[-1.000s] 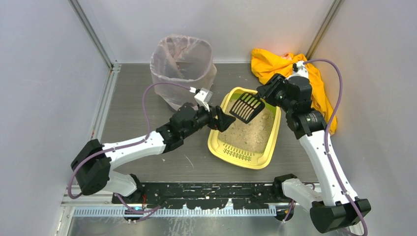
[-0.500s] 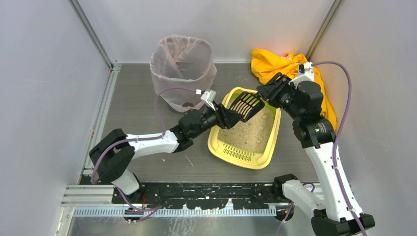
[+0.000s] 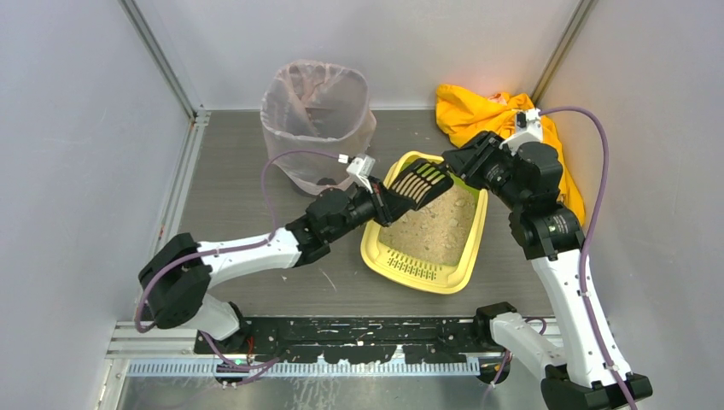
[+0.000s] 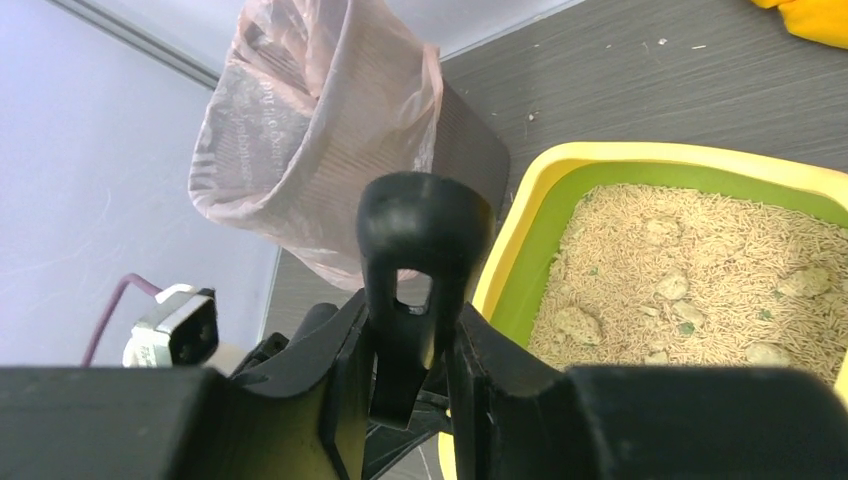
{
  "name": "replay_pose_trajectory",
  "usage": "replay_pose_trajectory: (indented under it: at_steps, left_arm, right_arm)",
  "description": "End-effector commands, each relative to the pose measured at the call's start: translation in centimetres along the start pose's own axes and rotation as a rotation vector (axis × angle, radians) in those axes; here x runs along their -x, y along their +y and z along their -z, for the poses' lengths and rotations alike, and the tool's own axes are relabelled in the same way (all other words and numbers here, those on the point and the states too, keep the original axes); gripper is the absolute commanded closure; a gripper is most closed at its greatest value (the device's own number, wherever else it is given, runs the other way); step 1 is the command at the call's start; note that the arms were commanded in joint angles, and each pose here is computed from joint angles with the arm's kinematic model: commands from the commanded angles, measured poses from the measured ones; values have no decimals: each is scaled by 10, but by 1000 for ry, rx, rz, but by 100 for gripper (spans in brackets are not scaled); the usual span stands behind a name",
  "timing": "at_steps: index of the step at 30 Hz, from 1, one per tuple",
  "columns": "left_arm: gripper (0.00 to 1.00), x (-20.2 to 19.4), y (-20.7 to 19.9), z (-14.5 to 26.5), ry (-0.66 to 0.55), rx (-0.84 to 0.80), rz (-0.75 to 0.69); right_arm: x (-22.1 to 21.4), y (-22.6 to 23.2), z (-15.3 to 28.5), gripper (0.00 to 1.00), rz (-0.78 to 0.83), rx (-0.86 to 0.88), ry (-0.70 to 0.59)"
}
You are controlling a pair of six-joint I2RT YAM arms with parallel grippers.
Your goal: Clean the litter box
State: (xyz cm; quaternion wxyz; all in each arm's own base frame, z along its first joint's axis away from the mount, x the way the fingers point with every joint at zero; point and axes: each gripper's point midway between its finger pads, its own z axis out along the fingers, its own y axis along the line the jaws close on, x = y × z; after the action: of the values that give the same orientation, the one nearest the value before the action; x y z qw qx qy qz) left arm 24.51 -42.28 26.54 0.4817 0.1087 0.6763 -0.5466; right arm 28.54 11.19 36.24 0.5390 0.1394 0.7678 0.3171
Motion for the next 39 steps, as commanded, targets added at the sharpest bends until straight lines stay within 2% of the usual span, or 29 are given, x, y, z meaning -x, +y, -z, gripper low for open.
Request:
replay_pose_trajectory:
  at_steps: [1, 3, 7, 12, 19, 26, 31, 35, 36, 39]
  left_arm:
    - [100, 42, -27, 16, 2, 22, -71]
    - [100, 45, -32, 27, 61, 33, -88]
    - [100, 48, -38, 49, 167, 11, -93]
    - [100, 53, -36, 73, 297, 18, -43]
    - [100, 77, -47, 76, 342, -53, 173]
    - [100, 78, -65, 55, 405, -197, 342]
    - [100, 62, -63, 56, 443, -246, 419]
    - [100, 54, -61, 70, 451, -239, 411]
    - [100, 50, -59, 74, 460, -223, 408]
    - [100, 44, -57, 84, 469, -206, 393]
  right_arm:
    - [11, 0, 2, 59, 80, 2, -44]
    - [12, -2, 1, 47, 102, 0, -52]
    - [11, -4, 4, 28, 165, 15, -68]
    - [11, 15, 19, 24, 237, 140, -109]
    - [9, 42, 53, 24, 315, 307, -167]
    - [2, 46, 62, 24, 343, 335, -141]
    - [11, 51, 63, 27, 349, 340, -174]
    - [11, 52, 57, 29, 337, 343, -166]
    - [11, 54, 56, 30, 332, 354, -165]
    - [10, 58, 55, 46, 322, 376, -153]
